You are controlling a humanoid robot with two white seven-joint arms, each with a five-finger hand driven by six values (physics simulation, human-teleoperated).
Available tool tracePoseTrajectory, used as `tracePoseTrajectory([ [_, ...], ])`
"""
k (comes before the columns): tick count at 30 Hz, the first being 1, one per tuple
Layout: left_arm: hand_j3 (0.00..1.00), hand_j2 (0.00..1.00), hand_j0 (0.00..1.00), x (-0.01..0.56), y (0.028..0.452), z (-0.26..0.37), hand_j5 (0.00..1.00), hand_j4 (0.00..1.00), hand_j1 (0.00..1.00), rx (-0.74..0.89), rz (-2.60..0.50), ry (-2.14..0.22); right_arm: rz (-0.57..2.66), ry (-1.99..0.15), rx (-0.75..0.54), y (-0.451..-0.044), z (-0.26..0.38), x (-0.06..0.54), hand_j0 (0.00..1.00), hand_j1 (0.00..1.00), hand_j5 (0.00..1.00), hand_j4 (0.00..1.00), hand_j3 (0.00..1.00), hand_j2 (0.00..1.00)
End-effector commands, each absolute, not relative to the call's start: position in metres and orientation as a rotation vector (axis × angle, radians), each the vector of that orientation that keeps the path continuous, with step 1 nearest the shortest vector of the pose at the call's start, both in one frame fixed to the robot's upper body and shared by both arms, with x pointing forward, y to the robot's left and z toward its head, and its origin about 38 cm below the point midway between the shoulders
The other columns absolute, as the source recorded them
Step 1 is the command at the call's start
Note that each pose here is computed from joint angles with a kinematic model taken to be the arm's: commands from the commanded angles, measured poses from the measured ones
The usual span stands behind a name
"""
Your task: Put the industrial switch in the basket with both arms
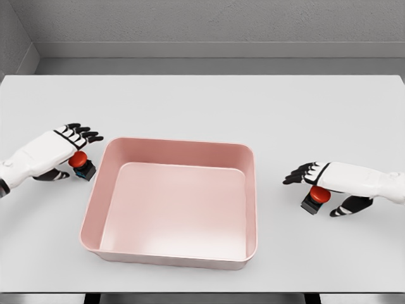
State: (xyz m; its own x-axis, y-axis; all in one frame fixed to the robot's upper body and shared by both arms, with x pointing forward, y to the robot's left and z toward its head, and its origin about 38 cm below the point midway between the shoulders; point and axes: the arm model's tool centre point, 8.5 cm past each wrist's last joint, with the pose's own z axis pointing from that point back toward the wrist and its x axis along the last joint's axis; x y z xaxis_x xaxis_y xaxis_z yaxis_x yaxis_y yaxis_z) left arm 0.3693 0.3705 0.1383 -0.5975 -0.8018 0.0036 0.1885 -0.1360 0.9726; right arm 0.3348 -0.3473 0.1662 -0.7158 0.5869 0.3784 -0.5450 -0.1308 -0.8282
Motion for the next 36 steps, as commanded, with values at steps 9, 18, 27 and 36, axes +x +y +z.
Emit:
tracePoseTrajectory([
  [9, 1.00, 1.00, 1.00, 0.369, 0.368, 0.131, 1.00, 1.00, 1.00, 0.697, -1.805, -1.430, 1.917, -1.392, -0.028, -0.340, 0.160, 0.335, 0.97, 0.97, 0.97, 0.97, 0.97, 0.97],
  [18, 0.97, 0.97, 0.97, 0.368, 0.370, 0.131, 0.97, 0.97, 0.97, 0.699, -1.808, -1.423, 1.929, -1.384, -0.022, -0.337, 0.155, 0.335, 0.92, 0.92, 0.92, 0.92, 0.92, 0.92],
  [27, 0.87, 0.87, 0.87, 0.364, 0.369, 0.130, 0.87, 0.87, 0.87, 0.682, -1.818, -1.449, 1.943, -1.359, -0.031, -0.341, 0.153, 0.336, 0.86, 0.86, 0.86, 0.86, 0.86, 0.86],
  [36, 0.57, 0.57, 0.57, 0.361, 0.373, 0.134, 0.57, 0.57, 0.57, 0.663, -1.846, -1.466, 1.952, -1.332, -0.033, -0.344, 0.151, 0.337, 0.77, 0.77, 0.77, 0.77, 0.77, 0.77],
])
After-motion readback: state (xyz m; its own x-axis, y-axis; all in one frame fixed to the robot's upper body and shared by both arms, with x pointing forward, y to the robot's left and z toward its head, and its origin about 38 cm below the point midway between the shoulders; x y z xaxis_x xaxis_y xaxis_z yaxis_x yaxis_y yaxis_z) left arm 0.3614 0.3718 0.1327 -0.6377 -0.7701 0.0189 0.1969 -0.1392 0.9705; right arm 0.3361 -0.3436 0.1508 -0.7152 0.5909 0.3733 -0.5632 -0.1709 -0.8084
